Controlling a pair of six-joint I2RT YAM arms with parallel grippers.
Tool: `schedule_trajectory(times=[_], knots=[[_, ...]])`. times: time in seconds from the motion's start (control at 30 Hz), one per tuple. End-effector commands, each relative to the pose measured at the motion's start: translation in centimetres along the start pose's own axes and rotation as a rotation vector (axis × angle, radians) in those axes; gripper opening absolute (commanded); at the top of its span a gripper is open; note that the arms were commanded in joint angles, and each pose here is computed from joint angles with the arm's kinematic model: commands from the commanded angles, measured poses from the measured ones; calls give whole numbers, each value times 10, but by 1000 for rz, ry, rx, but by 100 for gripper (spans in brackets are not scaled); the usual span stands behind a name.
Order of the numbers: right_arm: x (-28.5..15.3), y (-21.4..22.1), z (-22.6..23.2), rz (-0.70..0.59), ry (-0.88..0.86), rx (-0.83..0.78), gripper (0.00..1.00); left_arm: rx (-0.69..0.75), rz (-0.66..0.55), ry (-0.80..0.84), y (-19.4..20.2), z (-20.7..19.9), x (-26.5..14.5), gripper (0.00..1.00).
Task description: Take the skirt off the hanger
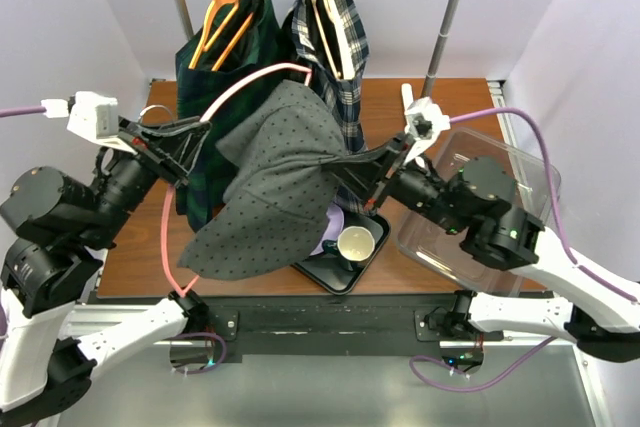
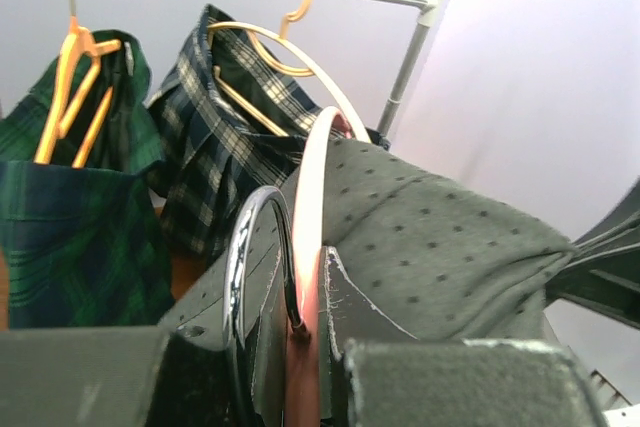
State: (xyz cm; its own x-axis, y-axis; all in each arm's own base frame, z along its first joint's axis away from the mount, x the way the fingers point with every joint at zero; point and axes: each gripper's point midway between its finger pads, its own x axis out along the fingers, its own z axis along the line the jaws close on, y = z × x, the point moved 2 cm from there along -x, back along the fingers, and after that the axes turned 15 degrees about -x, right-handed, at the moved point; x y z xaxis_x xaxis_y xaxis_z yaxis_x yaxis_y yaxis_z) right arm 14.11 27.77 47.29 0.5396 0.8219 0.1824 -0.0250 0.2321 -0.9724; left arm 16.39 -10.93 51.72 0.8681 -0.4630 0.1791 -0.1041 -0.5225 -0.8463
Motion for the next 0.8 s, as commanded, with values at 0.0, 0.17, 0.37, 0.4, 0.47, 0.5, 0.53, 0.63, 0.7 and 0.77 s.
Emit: schedule_trajectory(times=[0.0,0.17,0.37,0.4,0.47,0.5,0.53,0.63,0.7,0.77], knots=[[-50,-116,-22,-341,140,-30,0,134,-33,-170,-11,33,-16,0],[-73,-167,-27,-470,183,-24,0,141,-20,-195,-8,38,-18,0],[-96,-218,-27,-654,200,-49,0,143,-11,-196,-6,40,-25,0],[-98,-225,-30,-676,223,-56,0,143,-9,-199,-6,41,-27,0],[-103,-244,-40,-717,309,-106,0,139,-6,-192,-5,40,-28,0],[-102,-249,-44,-717,345,-137,0,138,-8,-189,-6,40,-29,0],[-87,-245,-54,-674,424,-215,0,136,-4,-179,-6,38,-30,0],[-88,-260,-71,-636,578,-358,0,135,-7,-167,-8,36,-33,0],[-83,-258,-88,-574,715,-415,0,134,-9,-161,-10,35,-35,0],[-89,-252,-105,-501,869,-513,0,130,-9,-148,-10,33,-36,0]])
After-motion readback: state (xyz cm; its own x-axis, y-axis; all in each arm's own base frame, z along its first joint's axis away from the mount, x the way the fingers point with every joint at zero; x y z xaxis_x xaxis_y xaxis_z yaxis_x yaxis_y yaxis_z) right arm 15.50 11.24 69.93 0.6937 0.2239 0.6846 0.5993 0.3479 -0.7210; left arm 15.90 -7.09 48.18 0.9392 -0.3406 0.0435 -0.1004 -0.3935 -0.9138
